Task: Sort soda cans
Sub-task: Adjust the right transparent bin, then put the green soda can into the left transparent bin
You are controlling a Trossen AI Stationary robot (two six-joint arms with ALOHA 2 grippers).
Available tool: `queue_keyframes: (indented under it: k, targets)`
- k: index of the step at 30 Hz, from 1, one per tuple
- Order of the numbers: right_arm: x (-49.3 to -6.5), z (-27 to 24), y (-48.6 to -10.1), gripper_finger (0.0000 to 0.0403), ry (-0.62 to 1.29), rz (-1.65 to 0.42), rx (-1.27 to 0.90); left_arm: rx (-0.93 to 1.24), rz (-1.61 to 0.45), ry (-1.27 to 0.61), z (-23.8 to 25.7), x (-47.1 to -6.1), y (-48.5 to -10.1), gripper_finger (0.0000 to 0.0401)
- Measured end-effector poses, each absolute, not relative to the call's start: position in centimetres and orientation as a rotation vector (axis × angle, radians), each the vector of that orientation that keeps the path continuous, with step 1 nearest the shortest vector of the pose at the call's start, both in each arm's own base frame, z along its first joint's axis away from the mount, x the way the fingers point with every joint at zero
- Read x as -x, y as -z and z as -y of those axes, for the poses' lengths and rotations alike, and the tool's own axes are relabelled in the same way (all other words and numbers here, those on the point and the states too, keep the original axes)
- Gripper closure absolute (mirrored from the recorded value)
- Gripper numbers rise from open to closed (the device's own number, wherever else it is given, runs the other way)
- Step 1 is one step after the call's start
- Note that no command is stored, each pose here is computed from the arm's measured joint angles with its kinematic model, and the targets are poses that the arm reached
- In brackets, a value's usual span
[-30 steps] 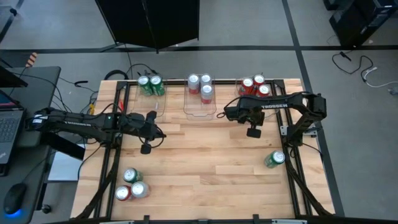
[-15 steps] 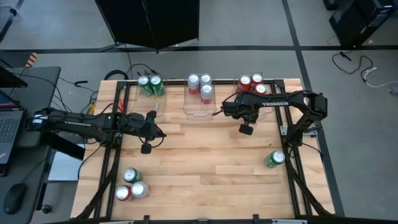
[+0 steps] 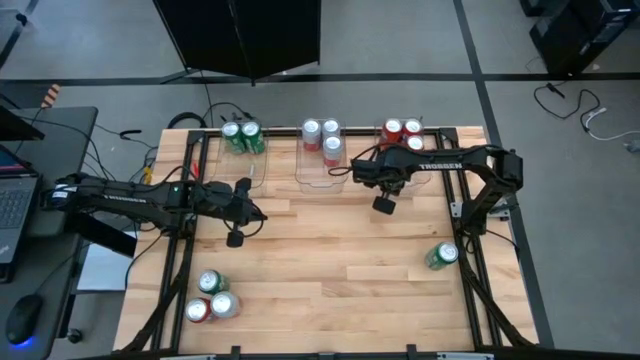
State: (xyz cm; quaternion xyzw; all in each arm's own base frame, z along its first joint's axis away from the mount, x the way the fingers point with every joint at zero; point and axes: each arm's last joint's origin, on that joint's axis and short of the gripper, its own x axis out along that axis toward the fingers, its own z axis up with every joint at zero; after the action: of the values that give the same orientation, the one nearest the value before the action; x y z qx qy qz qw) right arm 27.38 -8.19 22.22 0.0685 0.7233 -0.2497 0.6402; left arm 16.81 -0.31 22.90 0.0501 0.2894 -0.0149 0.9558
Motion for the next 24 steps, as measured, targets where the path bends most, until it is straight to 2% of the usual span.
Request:
queue_keyframes:
  k: [8,17,24]
  targets:
    - [-29.0,3.9,-26.9,0.0403,0.550,-1.584,-0.140,-0.101,-0.593,0.030,0.3,-16.8,-22.9,0.0400]
    - [-27.3,-3.1,-27.5,0.0400,0.693,-1.648,-0.344,-0.083,-0.607,0.025,0.3,-16.7,-22.7,0.0400]
    - [-25.7,-8.5,-27.8,0.0349,0.746,-1.620,-0.458,-0.080,-0.608,0.024,0.3,-16.7,-22.7,0.0400]
